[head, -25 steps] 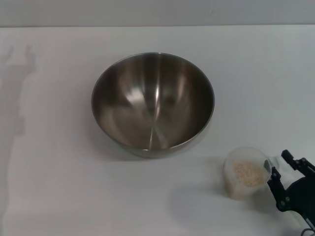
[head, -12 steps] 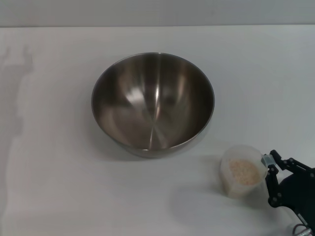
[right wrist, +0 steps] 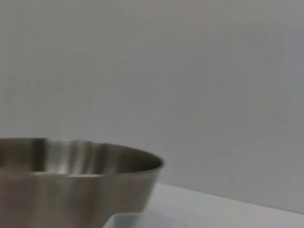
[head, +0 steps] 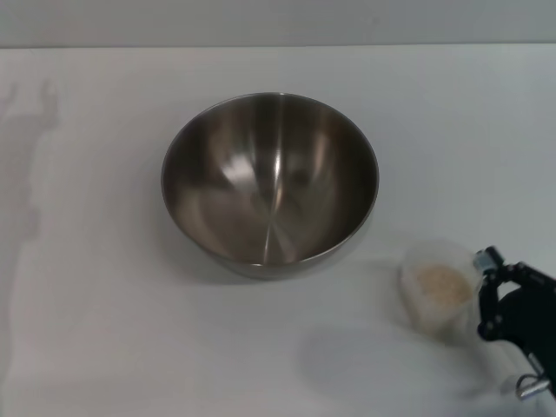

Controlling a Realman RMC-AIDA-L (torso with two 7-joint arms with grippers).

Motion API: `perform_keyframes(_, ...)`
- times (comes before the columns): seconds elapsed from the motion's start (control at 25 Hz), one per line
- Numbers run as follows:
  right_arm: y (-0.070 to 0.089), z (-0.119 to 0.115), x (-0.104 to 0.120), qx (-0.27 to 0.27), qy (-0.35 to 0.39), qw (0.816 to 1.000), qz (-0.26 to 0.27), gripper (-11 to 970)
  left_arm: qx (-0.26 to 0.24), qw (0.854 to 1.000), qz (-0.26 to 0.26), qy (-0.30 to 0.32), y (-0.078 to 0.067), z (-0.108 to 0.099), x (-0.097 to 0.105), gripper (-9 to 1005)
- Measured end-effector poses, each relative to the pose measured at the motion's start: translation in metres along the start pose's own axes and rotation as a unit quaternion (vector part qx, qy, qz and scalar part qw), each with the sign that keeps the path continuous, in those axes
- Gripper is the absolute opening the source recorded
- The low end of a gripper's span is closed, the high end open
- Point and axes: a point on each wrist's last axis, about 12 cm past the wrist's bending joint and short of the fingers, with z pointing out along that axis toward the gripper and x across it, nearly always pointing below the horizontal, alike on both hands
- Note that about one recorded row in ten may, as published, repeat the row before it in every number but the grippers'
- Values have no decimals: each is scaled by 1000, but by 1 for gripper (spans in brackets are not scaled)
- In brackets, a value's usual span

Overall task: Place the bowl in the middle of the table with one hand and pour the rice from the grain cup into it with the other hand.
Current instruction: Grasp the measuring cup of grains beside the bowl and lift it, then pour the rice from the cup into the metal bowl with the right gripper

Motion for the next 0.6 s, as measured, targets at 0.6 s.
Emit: perform_keyframes(0.6, -51, 55, -47, 113, -169, 977, -72, 24, 13, 1000, -8, 4, -10, -2, 2, 430)
